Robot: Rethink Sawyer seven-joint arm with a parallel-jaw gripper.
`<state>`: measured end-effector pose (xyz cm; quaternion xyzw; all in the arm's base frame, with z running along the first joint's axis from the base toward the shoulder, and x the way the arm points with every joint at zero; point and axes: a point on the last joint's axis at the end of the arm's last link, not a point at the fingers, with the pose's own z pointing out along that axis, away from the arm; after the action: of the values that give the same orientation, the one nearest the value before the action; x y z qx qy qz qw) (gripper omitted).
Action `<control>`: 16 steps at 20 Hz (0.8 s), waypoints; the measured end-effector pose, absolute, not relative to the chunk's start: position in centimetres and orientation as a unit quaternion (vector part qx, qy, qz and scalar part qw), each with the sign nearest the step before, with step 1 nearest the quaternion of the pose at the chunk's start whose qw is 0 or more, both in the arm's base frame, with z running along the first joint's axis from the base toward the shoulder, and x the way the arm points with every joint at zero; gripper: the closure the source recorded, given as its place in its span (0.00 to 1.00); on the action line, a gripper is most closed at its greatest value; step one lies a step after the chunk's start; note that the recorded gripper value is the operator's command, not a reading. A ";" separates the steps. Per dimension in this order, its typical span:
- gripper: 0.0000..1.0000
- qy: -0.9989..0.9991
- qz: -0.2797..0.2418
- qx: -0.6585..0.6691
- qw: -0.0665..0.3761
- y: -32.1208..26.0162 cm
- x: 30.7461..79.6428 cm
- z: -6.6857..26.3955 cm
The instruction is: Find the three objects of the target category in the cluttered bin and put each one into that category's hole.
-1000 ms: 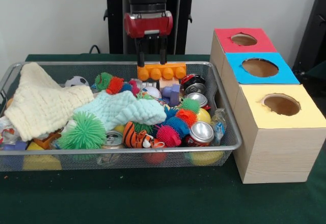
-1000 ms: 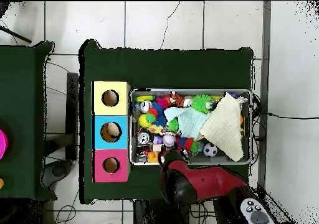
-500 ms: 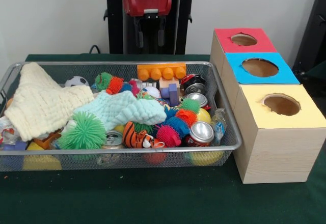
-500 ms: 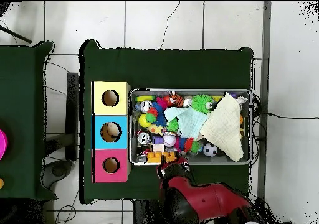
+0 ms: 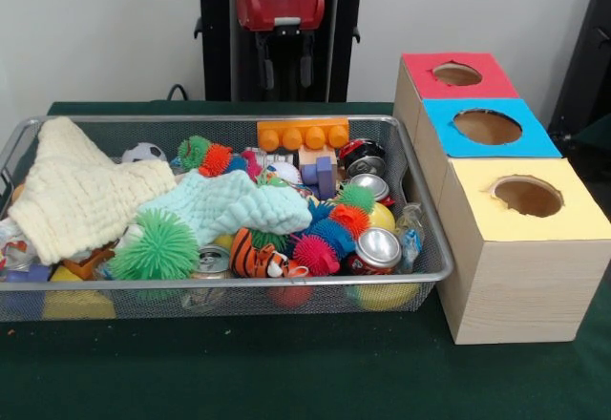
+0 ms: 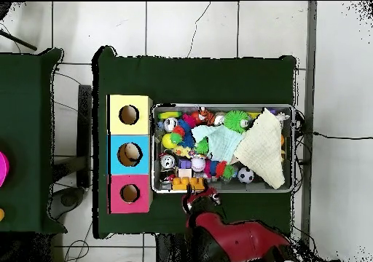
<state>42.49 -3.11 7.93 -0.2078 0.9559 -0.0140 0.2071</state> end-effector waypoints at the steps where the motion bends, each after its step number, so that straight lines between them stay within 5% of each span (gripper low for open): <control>1: 0.00 0.956 -0.013 -0.207 0.206 -3.3 42.3 7.8; 16: 0.00 0.963 -0.007 -0.173 0.207 -8.3 40.9 6.9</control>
<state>40.85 -8.33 6.93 -0.1734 0.9629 -0.0074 0.2066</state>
